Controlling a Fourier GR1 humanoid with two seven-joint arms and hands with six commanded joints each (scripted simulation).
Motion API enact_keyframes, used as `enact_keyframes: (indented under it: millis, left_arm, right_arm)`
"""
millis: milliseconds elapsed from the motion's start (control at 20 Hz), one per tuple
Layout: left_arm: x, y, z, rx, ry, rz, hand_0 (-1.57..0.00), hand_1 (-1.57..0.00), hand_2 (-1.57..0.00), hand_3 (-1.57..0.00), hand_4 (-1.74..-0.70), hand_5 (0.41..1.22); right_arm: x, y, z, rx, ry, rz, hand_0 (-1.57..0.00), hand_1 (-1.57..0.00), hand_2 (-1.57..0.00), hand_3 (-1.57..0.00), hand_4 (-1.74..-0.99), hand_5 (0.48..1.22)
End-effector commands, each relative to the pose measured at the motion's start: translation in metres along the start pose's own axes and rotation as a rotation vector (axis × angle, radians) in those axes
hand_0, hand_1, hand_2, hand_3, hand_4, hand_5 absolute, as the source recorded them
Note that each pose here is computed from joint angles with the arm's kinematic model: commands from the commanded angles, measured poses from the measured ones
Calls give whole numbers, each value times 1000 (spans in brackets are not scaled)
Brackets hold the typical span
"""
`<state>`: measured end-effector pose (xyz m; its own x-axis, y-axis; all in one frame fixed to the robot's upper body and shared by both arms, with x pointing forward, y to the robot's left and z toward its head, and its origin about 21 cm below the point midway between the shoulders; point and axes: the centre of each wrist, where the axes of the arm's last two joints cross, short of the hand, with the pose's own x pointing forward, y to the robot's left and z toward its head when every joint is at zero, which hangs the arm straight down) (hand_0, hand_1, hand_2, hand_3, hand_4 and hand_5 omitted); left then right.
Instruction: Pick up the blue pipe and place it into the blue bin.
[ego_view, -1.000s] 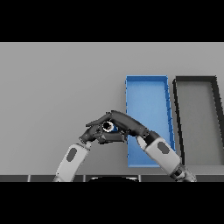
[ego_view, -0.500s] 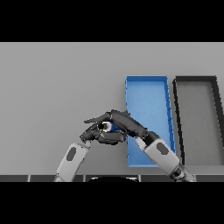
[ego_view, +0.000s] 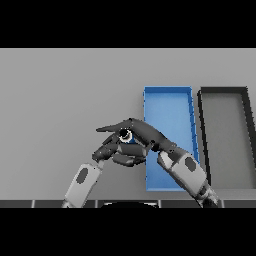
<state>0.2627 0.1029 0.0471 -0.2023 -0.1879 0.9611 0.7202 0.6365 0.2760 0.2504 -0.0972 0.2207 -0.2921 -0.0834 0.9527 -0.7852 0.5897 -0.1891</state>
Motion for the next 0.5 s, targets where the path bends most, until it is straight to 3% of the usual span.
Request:
enact_keyframes:
  millis: [0,200,300,450]
  left_arm:
    - [1,2,-2,4,14,-3,-10,-9,-9,-8,-908,456]
    - [0,4,4,2,18,6,-3,-3,-3,-3,-906,437]
    - [0,1,2,2,32,10,-2,-2,-2,-1,-905,433]
    - [2,6,4,11,26,-6,0,0,0,0,-892,428]
  right_arm:
    - [12,-9,-3,-7,-18,-19,-1571,-1571,-1571,-1571,-1741,1221]
    - [63,-38,-14,10,-119,-22,-1571,-1571,-1571,-1571,-1741,1221]
    - [83,-59,-14,-111,-170,15,-1571,-1571,-1571,-1571,-1741,1221]
    - [104,-88,-16,-260,-139,95,-1571,-1571,-1571,-1571,-1741,1221]
